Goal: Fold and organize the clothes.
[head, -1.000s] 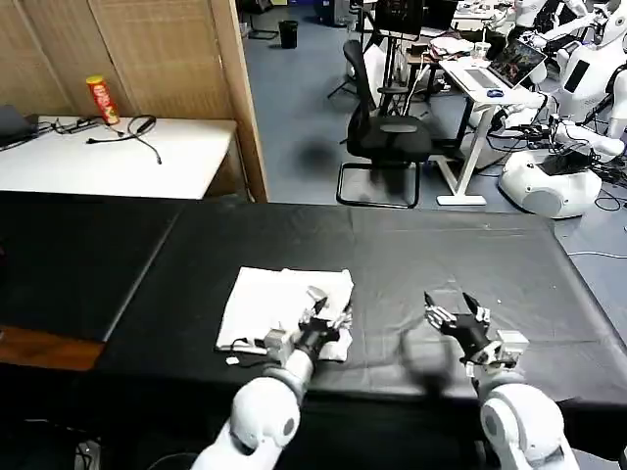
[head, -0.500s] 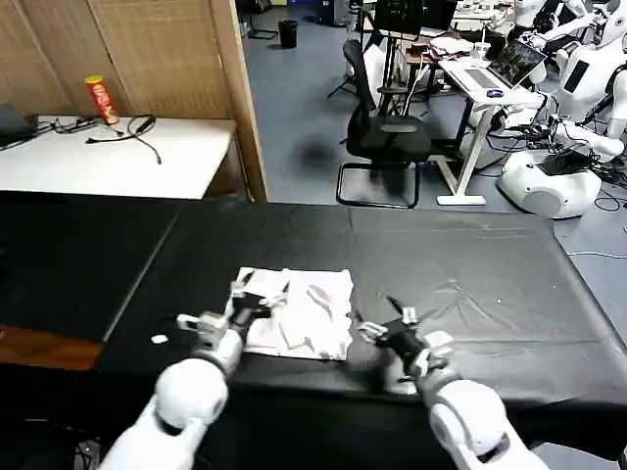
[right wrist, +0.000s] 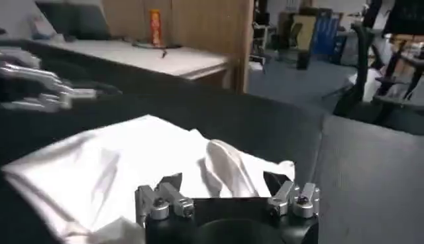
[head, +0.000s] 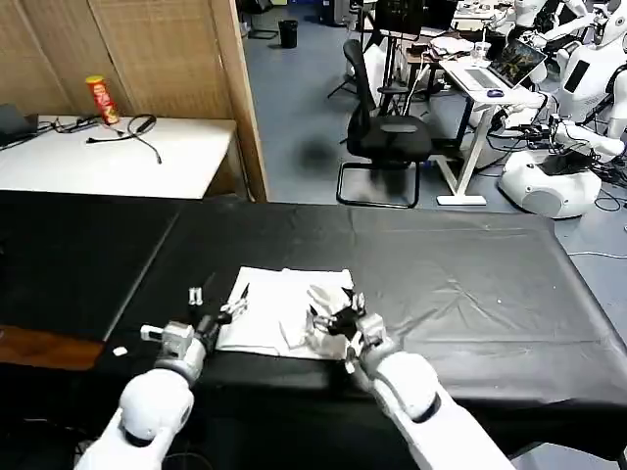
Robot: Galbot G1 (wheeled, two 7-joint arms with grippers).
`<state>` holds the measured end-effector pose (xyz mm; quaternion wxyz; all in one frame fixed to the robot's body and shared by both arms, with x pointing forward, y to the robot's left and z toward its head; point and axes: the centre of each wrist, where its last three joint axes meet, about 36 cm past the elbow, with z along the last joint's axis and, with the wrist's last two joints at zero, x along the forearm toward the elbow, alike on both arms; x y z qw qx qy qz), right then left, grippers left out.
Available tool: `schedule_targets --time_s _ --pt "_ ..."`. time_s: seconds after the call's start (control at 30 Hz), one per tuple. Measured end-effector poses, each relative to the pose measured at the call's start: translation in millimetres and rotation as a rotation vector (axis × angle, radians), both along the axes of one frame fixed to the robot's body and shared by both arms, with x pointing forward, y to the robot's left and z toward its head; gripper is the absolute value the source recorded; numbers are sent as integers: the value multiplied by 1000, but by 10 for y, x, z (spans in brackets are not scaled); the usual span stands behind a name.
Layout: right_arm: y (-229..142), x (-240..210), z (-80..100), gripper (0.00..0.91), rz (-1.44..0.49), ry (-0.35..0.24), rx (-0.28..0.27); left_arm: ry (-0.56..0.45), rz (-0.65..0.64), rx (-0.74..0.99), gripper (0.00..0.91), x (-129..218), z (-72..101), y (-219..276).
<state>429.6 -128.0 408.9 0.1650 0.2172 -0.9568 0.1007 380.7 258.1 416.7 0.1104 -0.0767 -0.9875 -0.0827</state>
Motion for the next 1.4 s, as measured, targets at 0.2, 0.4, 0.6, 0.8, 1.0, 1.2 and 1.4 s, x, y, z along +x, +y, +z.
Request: schedule_targets --time_s 0.2,0.4,0.6,0.8,1.0,1.2,1.4 --pt "43 67 -65 878 -54 13 -31 16 10 -3 878 -70 -60 6" --pt "-44 72 0 878 -109 13 46 20 20 -23 878 -109 -108 -7" --pt "-320 31 72 878 -216 -50 115 5 31 -46 878 -121 -209 25" --pt "-581 -127 145 878 -238 -86 189 7 22 -125 878 -103 -300 114" --pt "-776 -383 230 878 -269 -113 205 79 30 -266 878 -25 -364 237" --pt "-781 -540 264 878 -272 -117 218 142 22 -429 878 44 -414 283" --pt "-776 -605 286 878 -276 -120 224 186 16 -572 878 165 -439 291"
